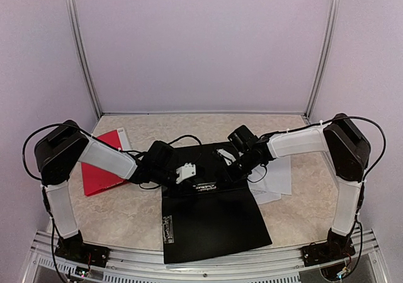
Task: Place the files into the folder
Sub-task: Open the spring clip on the folder.
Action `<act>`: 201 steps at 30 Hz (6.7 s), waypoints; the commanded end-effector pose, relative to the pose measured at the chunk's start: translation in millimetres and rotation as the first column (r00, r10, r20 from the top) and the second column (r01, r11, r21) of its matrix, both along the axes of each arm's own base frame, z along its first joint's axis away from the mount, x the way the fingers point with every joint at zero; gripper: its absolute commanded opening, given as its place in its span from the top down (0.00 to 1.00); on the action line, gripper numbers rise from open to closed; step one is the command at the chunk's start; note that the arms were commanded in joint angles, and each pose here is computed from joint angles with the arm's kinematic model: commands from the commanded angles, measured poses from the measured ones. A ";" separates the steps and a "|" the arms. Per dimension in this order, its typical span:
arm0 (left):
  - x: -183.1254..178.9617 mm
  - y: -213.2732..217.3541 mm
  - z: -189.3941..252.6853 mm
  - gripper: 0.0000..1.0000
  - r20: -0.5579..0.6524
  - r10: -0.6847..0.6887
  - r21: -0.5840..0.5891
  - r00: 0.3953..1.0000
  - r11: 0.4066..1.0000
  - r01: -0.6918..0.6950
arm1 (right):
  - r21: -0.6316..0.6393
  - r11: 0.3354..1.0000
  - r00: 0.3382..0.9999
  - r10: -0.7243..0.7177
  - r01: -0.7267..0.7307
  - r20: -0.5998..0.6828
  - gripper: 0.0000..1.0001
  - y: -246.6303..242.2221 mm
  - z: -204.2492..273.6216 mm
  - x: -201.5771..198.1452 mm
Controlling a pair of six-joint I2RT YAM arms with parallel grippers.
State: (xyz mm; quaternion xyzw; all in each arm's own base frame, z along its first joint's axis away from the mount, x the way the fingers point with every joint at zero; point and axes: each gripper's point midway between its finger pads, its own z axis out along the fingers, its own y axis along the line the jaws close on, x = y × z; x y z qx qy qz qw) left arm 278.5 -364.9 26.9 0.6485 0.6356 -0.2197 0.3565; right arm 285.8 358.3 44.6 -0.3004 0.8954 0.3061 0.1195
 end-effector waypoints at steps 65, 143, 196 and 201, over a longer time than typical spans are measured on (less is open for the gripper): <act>-56.1 14.3 -57.8 0.83 -0.113 -0.143 0.139 0.983 0.978 0.158 | 0.094 0.994 0.980 -0.069 0.052 0.188 1.00 13.0 9.9 54.4; -34.2 -2.4 -54.8 0.84 -0.112 0.099 0.097 0.989 0.991 -0.088 | -0.006 0.997 0.985 -0.073 0.075 0.157 1.00 -1.2 -47.3 45.9; -8.4 10.4 33.6 0.01 -0.066 0.389 -0.080 0.919 0.916 -0.394 | 0.197 0.979 0.967 0.008 -0.059 0.253 0.86 48.8 69.9 -9.7; -11.8 19.9 36.0 0.01 -0.090 0.430 -0.074 0.898 0.897 -0.437 | 0.248 0.965 0.967 0.014 -0.079 0.254 0.79 56.5 87.5 -16.2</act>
